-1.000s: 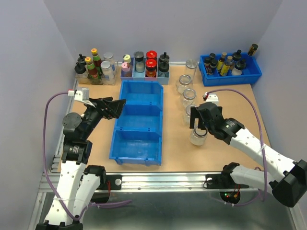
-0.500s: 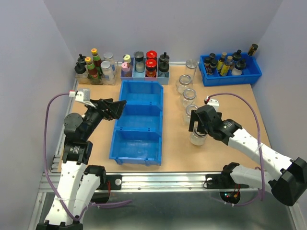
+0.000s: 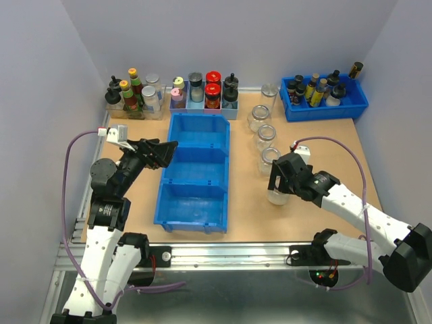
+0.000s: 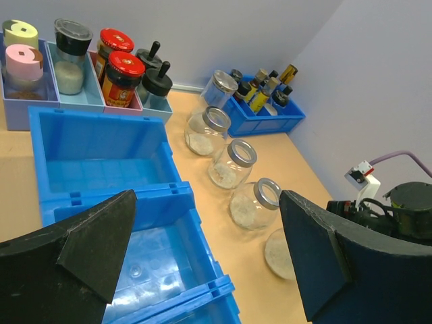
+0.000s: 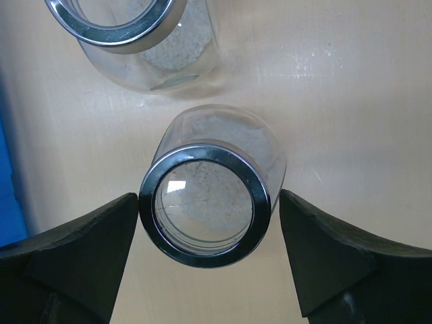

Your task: Organize the condiment bottles

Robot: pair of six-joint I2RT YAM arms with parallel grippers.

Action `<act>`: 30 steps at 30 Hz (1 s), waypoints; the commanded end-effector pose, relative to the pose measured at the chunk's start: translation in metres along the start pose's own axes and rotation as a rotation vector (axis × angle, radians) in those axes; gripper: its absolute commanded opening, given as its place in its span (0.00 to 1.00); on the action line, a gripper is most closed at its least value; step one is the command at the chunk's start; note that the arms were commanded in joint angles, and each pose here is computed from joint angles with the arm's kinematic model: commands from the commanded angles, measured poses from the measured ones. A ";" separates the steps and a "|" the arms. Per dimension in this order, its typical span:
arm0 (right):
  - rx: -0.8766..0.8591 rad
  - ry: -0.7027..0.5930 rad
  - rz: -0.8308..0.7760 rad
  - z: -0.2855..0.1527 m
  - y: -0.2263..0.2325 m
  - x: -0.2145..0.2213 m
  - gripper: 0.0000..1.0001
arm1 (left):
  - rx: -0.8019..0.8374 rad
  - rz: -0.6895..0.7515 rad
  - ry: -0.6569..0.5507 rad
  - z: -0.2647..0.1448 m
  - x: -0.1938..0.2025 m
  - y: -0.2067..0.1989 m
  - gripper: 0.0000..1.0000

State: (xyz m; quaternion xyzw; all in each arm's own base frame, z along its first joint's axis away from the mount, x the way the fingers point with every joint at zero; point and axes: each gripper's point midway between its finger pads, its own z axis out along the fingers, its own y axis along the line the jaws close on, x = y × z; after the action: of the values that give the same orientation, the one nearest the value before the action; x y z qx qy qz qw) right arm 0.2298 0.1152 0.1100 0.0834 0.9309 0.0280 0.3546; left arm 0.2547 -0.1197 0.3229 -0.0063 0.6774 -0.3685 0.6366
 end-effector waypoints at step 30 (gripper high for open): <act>-0.629 -0.106 -0.166 -0.086 0.109 -0.060 0.00 | -0.227 -0.005 -0.137 -0.015 -0.026 0.032 0.98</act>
State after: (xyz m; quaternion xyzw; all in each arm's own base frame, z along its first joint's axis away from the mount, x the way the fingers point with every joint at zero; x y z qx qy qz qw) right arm 0.2173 0.1559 0.1502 -0.0352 0.9227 0.1460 0.3550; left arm 0.2670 -0.0957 0.2941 -0.0778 0.7065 -0.3152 0.6289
